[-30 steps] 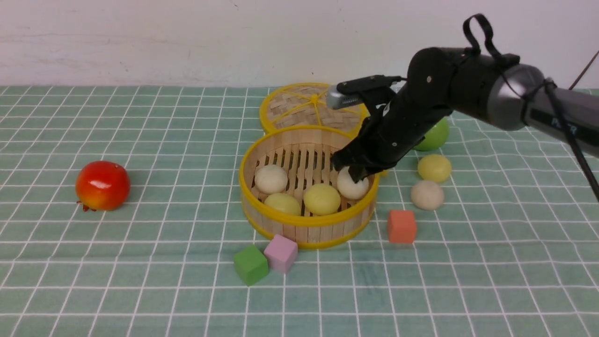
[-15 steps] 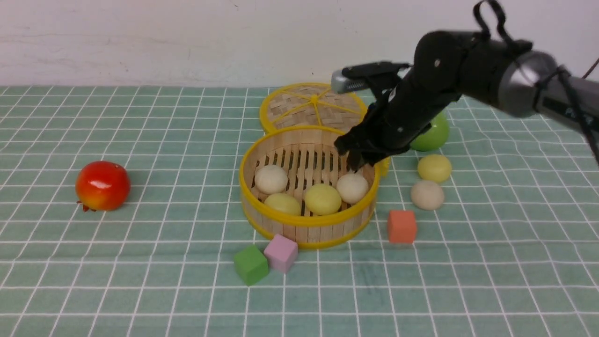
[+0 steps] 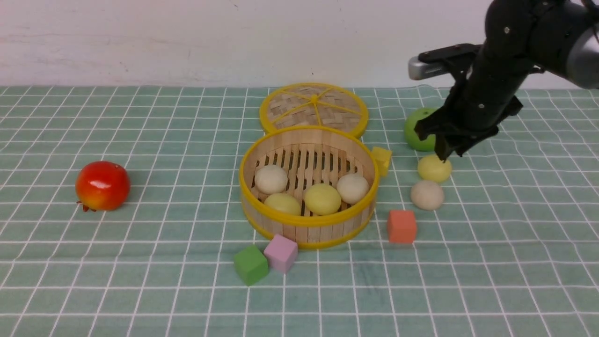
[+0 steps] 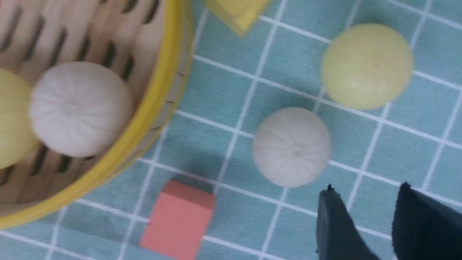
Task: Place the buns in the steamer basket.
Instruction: Use the right arm to grab a steamed stuffed bun
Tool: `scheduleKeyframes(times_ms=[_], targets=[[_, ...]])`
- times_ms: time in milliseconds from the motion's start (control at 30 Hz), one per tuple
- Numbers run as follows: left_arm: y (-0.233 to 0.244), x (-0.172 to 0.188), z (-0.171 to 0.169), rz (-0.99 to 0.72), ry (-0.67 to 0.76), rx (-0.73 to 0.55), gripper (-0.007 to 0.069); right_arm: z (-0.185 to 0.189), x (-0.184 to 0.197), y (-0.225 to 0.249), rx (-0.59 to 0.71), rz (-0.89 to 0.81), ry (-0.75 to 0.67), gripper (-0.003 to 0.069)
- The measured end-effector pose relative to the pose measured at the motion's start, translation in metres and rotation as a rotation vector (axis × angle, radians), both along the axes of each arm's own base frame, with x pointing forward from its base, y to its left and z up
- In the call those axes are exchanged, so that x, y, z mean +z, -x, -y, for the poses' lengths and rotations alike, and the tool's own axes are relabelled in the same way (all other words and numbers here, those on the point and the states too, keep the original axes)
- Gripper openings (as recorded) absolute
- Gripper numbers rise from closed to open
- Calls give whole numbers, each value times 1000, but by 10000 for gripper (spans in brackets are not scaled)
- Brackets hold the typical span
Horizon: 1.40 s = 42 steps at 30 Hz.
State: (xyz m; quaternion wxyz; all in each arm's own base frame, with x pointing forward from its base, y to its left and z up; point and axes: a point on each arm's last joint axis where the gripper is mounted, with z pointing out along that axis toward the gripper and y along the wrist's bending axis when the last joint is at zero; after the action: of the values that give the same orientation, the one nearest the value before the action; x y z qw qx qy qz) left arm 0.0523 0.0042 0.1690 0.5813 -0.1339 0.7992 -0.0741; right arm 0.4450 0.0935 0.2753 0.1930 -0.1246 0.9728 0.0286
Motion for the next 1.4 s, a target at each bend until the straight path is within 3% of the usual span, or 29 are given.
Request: scheduleKeyframes(times_ms=[767,1400], targets=[[0,0,0,0,0,0,238,-1,-28,-6,-19,-100,-30,238],[0,0,0,0,0,0,238,-2,-26,-14,-40,-9,-55,238]])
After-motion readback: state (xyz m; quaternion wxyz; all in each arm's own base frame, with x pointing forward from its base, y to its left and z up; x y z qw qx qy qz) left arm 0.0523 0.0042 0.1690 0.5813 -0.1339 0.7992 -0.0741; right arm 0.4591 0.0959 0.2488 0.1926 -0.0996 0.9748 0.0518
